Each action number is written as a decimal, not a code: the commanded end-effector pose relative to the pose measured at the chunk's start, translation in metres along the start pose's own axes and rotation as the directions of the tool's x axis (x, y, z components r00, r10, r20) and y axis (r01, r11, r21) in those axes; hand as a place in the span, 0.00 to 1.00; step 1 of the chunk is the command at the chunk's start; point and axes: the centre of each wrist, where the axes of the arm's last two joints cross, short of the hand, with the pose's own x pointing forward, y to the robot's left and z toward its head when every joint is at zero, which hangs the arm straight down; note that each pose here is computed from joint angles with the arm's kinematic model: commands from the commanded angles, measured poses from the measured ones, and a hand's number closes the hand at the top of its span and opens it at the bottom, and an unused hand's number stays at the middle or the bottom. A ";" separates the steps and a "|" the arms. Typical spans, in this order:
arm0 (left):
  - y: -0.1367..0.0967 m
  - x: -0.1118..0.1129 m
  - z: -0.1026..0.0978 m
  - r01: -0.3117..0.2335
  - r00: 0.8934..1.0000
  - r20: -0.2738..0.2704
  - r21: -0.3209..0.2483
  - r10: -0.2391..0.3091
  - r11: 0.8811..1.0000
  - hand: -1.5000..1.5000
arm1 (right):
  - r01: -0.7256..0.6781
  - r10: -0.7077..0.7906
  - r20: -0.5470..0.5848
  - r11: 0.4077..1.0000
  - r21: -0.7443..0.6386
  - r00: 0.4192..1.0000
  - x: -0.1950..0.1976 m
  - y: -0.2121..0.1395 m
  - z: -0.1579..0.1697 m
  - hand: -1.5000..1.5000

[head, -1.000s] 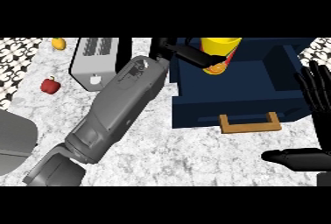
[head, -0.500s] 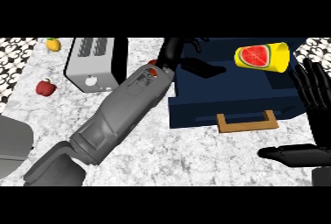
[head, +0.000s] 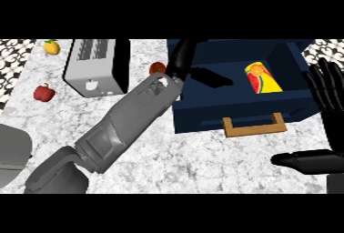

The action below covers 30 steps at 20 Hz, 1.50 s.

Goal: Pick up the cup, place it into the drawer and close the drawer

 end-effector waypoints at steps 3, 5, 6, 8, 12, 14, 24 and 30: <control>-0.001 0.009 -0.002 -0.067 0.992 0.109 0.031 0.063 0.997 0.00 | 0.154 -0.155 0.007 0.985 0.077 0.988 -0.001 0.006 -0.001 0.00; -0.004 0.022 -0.005 -0.106 0.986 0.133 0.028 0.102 0.994 0.00 | 0.190 -0.191 0.004 0.978 0.083 0.982 0.006 -0.002 0.016 0.00; -0.003 0.021 -0.006 -0.116 0.984 0.144 0.052 0.107 0.992 0.00 | 0.177 -0.180 0.011 0.977 0.118 0.984 0.011 -0.003 -0.003 1.00; -0.004 0.026 -0.005 -0.170 0.974 0.160 0.038 0.162 0.985 0.00 | 0.131 -0.136 0.026 0.981 0.147 0.990 0.009 -0.015 0.017 1.00; 0.002 0.047 -0.017 -0.187 0.973 0.153 0.071 0.174 0.980 0.00 | -0.044 0.042 0.014 0.972 0.232 0.999 0.023 -0.023 0.015 1.00; 0.003 0.024 -0.008 -0.206 0.971 0.142 0.080 0.193 0.975 0.00 | -0.064 0.070 -0.010 0.953 0.297 0.997 0.038 -0.015 0.023 1.00; 0.066 0.027 0.011 -0.277 0.958 0.118 0.120 0.263 0.953 0.00 | -0.294 0.327 -0.078 0.915 0.277 0.942 0.032 0.009 0.024 1.00; 0.123 0.018 0.026 -0.292 0.952 0.140 0.141 0.273 0.946 0.00 | -0.396 0.428 -0.054 0.870 0.293 0.902 -0.005 0.043 -0.005 1.00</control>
